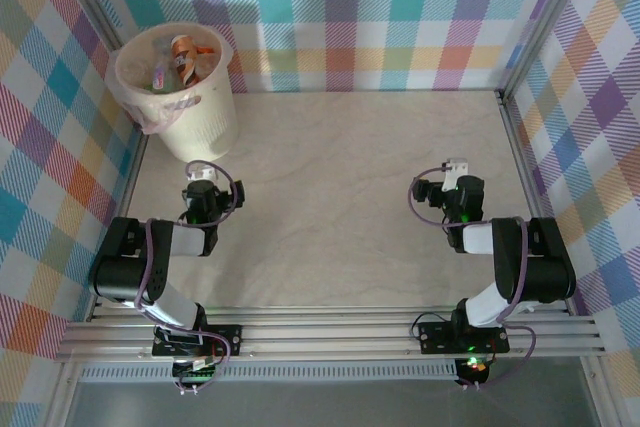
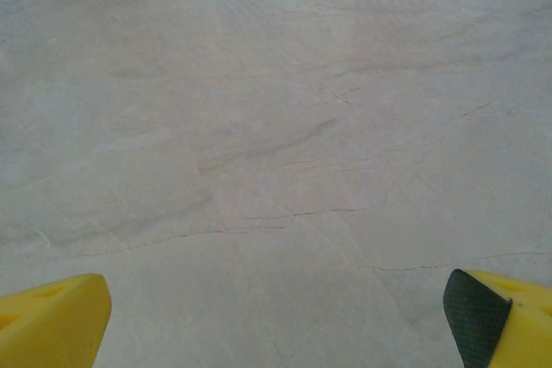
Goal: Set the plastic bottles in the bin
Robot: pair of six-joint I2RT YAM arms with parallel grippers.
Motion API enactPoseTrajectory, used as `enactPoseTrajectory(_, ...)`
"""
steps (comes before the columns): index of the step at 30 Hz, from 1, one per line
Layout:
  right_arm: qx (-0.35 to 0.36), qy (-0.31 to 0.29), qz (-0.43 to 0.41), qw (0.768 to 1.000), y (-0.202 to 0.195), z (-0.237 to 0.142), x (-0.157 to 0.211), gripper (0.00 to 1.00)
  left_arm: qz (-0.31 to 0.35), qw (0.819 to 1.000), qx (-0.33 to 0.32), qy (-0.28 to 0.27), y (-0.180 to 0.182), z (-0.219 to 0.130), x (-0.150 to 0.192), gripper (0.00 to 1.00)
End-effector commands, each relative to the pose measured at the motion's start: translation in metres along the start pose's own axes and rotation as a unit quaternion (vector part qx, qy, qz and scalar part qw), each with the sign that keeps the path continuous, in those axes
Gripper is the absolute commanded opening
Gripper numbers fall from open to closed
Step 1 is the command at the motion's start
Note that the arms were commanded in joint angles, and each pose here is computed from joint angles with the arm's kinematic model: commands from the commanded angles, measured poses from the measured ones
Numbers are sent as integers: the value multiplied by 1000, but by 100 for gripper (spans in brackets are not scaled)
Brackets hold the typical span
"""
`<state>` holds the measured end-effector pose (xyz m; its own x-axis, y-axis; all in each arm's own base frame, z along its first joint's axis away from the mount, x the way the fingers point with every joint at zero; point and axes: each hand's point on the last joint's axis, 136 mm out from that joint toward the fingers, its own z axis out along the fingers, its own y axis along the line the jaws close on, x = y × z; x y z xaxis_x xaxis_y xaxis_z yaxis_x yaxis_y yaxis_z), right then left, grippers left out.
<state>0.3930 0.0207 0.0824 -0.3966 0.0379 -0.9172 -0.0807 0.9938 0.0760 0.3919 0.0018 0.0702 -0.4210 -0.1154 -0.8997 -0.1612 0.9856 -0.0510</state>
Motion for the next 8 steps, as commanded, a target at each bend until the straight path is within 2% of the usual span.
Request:
enactPoseTrajectory(1, -2, -14, 0, 1000, 0, 1, -10, 100, 4, 999, -19, -30, 5, -2, -12, 100)
enactPoseTrajectory(8, -5, -12, 0, 1000, 1, 1, -9, 100, 4, 999, -17, -30, 5, -3, -11, 100)
